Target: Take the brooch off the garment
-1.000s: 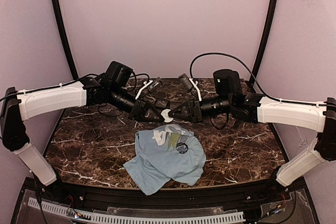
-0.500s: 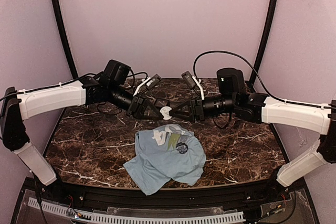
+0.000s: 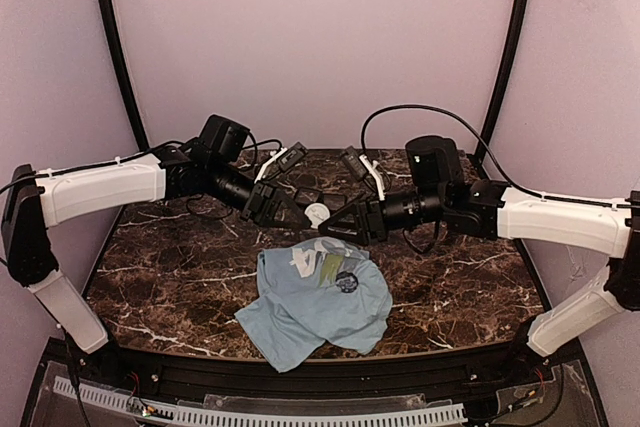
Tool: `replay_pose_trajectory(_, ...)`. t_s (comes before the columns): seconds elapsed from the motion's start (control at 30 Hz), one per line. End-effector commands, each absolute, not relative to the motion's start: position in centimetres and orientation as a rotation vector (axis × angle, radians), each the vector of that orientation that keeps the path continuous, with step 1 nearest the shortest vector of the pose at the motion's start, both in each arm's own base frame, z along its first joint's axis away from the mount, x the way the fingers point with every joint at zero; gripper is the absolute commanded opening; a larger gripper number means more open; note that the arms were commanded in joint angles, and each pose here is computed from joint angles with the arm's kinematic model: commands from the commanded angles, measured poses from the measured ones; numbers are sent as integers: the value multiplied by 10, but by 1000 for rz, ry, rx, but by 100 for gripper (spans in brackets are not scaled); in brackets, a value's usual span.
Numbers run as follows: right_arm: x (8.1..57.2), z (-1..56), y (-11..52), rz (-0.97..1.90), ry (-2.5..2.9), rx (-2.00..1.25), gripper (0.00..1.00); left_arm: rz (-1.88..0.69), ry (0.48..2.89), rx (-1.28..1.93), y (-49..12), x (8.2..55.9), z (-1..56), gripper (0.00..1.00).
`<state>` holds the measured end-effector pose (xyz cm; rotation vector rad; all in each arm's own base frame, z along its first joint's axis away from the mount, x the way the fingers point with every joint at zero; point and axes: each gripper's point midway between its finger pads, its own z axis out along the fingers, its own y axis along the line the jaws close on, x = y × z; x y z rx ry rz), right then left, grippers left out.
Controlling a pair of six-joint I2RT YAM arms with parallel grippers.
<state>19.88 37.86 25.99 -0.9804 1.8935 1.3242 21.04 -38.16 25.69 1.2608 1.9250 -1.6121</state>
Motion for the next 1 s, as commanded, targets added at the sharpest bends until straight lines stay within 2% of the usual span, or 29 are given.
replay_pose_trajectory(0.0,201,260,386,1302,1889,-997,58,-1625,1902,1266,-381,210,260,1)
replay_pose_trajectory(0.17,204,261,389,1293,1888,-1003,51,-1628,1901,1267,-381,210,260,1)
replay_pose_trajectory(0.37,205,264,391,1294,1876,-1000,34,-1631,1896,1270,-381,209,260,1)
replay_pose_trajectory(0.97,209,265,393,1289,1875,-992,20,-1634,1886,1288,-380,206,260,1)
